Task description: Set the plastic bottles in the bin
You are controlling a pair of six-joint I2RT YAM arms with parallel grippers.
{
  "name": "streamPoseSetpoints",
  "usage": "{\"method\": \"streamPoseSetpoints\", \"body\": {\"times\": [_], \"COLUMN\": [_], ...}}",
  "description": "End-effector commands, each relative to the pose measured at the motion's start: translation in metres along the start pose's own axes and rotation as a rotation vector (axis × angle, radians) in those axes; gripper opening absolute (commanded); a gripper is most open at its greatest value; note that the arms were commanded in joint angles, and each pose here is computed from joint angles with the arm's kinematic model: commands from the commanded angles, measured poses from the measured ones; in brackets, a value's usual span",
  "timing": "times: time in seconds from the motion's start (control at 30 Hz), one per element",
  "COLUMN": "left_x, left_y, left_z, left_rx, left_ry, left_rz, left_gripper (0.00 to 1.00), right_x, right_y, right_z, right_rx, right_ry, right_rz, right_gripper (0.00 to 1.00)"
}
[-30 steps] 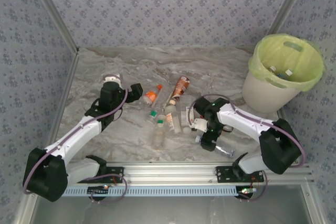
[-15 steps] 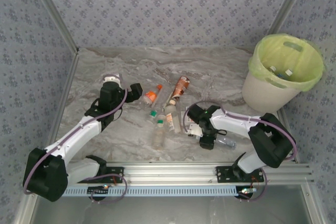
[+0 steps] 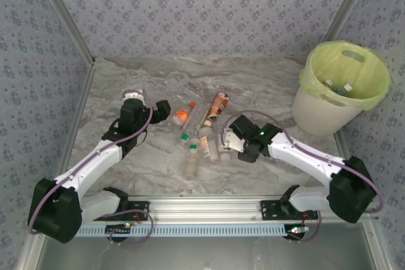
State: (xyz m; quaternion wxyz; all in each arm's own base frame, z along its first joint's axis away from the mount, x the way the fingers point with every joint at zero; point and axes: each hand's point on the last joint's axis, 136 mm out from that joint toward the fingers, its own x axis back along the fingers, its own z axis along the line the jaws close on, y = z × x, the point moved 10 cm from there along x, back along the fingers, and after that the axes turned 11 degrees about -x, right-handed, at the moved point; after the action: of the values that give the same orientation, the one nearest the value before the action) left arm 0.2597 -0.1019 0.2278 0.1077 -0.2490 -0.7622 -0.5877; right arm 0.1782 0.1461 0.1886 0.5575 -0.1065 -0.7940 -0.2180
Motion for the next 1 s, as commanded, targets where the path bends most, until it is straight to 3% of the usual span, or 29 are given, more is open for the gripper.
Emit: {"method": "streamPoseSetpoints", "body": {"times": [0.0, 0.23, 0.43, 0.63, 0.97], "left_x": [0.004, 0.003, 0.003, 0.004, 0.005], "left_y": [0.008, 0.008, 0.008, 0.007, 0.005], "left_z": [0.001, 0.001, 0.001, 0.001, 0.002], "left_rx": [0.022, 0.042, 0.055, 0.063, 0.069], "left_ry": [0.011, 0.014, 0.014, 0.015, 0.021], "left_rz": [-0.045, -0.049, -0.046, -0.04, -0.034], "left_gripper": [0.99, 0.99, 0.99, 0.99, 1.0], "right_x": [0.038, 0.107, 0.15, 0.189, 0.239], "right_y": [0.01, 0.013, 0.0, -0.005, -0.024], "right_z": [-0.018, -0.085, -0.125, -0.154, -0.216], "right_rx": [-0.073, -0.493, -0.703, -0.737, -0.715], "right_ry": [-0.037, -0.26, -0.474, -0.692, -1.024], "right_rz": [-0.149, -0.526, -0.79, -0.906, -0.989], "right_gripper": [0.44, 0.41, 0.44, 0.44, 0.45]}}
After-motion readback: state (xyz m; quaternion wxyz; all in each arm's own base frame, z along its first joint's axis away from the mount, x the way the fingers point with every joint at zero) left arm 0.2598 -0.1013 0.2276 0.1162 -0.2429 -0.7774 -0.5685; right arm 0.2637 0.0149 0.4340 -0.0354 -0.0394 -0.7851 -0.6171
